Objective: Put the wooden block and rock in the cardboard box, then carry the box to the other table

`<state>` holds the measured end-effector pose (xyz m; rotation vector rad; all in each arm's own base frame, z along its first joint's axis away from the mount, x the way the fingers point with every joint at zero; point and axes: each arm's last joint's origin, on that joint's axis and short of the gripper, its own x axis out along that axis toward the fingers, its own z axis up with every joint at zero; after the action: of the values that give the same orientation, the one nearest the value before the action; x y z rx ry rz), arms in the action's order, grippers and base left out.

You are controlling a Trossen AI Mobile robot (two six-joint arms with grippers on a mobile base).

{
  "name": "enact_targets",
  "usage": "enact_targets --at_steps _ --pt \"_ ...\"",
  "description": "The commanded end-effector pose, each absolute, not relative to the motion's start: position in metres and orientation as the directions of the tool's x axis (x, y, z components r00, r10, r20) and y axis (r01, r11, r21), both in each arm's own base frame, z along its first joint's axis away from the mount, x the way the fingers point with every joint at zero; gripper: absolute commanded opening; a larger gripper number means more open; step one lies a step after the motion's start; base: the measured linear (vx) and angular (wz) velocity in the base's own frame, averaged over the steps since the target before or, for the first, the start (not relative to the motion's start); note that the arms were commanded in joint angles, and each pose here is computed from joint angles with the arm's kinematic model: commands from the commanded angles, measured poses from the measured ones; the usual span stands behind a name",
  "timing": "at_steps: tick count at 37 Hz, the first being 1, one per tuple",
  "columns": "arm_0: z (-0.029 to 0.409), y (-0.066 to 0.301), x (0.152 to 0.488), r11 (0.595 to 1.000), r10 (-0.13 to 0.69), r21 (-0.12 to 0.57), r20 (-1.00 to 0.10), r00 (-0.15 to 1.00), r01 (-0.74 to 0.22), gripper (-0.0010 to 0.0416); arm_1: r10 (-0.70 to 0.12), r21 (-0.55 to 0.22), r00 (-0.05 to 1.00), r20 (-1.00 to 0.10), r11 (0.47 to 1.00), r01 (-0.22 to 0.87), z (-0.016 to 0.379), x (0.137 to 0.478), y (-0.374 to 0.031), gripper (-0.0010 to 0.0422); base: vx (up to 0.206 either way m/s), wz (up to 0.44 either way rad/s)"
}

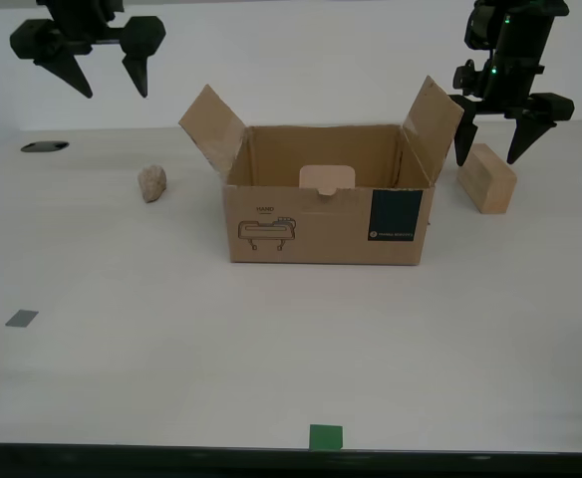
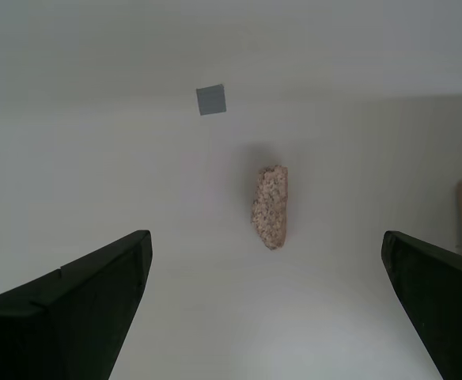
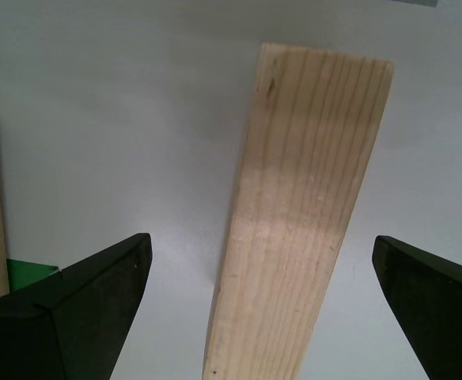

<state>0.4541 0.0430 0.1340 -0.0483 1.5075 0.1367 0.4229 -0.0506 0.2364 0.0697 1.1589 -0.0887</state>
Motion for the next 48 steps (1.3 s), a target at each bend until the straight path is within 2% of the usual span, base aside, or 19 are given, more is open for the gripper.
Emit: enact_targets --at_steps 1,21,33,48 --pt "0.134 0.044 0.454 0.991 0.062 0.055 -0.996 0.057 -0.122 0.039 -0.033 0.009 0.392 -0.92 0.994 0.104 0.23 0.431 -0.052 0.0398 0.0 0.0" --pt "0.134 0.045 0.454 0.991 0.063 0.055 -0.996 0.059 -0.125 0.039 -0.029 0.009 0.34 -0.94 0.994 0.109 0.181 0.462 -0.059 0.0398 0.0 0.0" --pt "0.134 0.047 0.454 0.99 0.063 0.055 -0.996 0.06 -0.129 0.039 -0.03 -0.006 0.283 -0.959 0.996 0.084 0.159 0.454 -0.072 0.0398 0.0 0.0" --pt "0.134 0.048 0.454 0.99 0.062 0.055 -0.997 0.055 -0.13 0.0389 -0.034 -0.011 0.294 -0.955 0.997 0.079 0.13 0.446 -0.075 0.0398 0.0 0.0"
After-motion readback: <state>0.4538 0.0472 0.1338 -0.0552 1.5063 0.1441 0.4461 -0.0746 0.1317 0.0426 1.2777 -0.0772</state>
